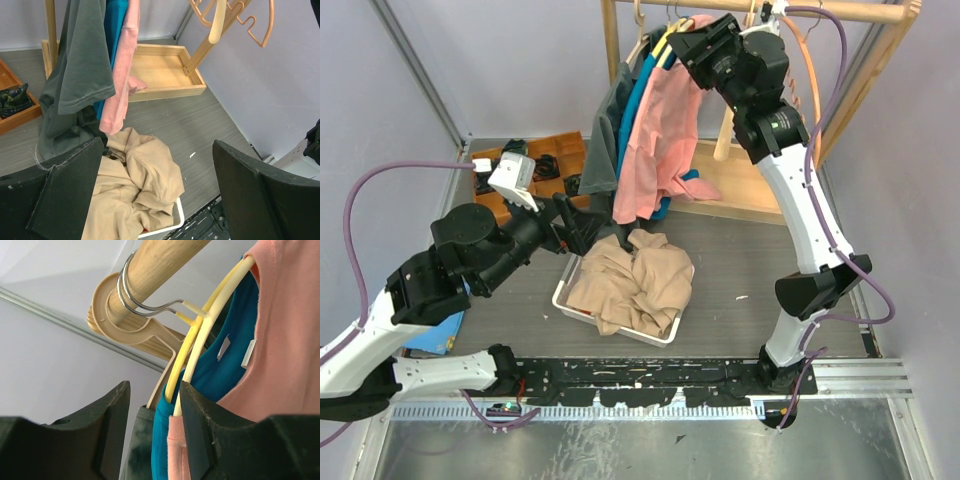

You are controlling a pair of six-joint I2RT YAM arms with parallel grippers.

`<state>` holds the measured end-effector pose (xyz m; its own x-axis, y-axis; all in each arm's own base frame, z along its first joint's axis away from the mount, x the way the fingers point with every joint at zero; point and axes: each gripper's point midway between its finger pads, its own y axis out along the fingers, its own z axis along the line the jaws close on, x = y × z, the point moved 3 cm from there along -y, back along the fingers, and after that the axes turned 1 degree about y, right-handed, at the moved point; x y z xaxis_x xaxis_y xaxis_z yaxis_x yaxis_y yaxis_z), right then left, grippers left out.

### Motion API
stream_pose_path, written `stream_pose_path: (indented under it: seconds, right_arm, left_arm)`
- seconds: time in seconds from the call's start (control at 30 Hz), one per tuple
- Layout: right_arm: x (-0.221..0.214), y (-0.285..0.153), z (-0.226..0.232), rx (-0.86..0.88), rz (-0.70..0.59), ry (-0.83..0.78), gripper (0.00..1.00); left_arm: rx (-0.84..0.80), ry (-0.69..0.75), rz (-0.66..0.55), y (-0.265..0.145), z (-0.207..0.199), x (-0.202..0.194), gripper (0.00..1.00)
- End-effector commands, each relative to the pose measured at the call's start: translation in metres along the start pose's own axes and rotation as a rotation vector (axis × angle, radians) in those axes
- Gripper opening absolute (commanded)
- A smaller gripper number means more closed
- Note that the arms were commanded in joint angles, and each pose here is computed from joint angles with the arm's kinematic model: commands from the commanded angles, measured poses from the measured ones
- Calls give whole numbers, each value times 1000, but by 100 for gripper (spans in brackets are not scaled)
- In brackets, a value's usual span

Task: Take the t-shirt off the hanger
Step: Place the T-shirt in the bin.

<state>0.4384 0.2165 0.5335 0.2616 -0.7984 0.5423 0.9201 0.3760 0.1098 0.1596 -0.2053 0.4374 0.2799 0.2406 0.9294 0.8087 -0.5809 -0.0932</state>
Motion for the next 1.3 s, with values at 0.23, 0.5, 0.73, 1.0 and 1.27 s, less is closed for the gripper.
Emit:
stream_pose_path:
  seconds: [0.23,0.5,0.73,1.0,1.27]
  right_arm:
    - [4,6,9,-12,-74,48,46]
    - [2,11,6,-28,-84,62,45]
    - [-2,19,3,-30,-78,77,43]
    - [-4,22,1,-32,-81,87,34]
    - [-6,25,-1,-30,-78,93,25]
  left_arm:
    - [-8,5,-63,-4,-3,20,98]
    - [-6,12,-65,-7,-1,20,98]
    - [-2,18,-67,-9,2,20,98]
    - [6,23,-78,-12,5,23,98]
    - [11,33,-76,-10,5,22,98]
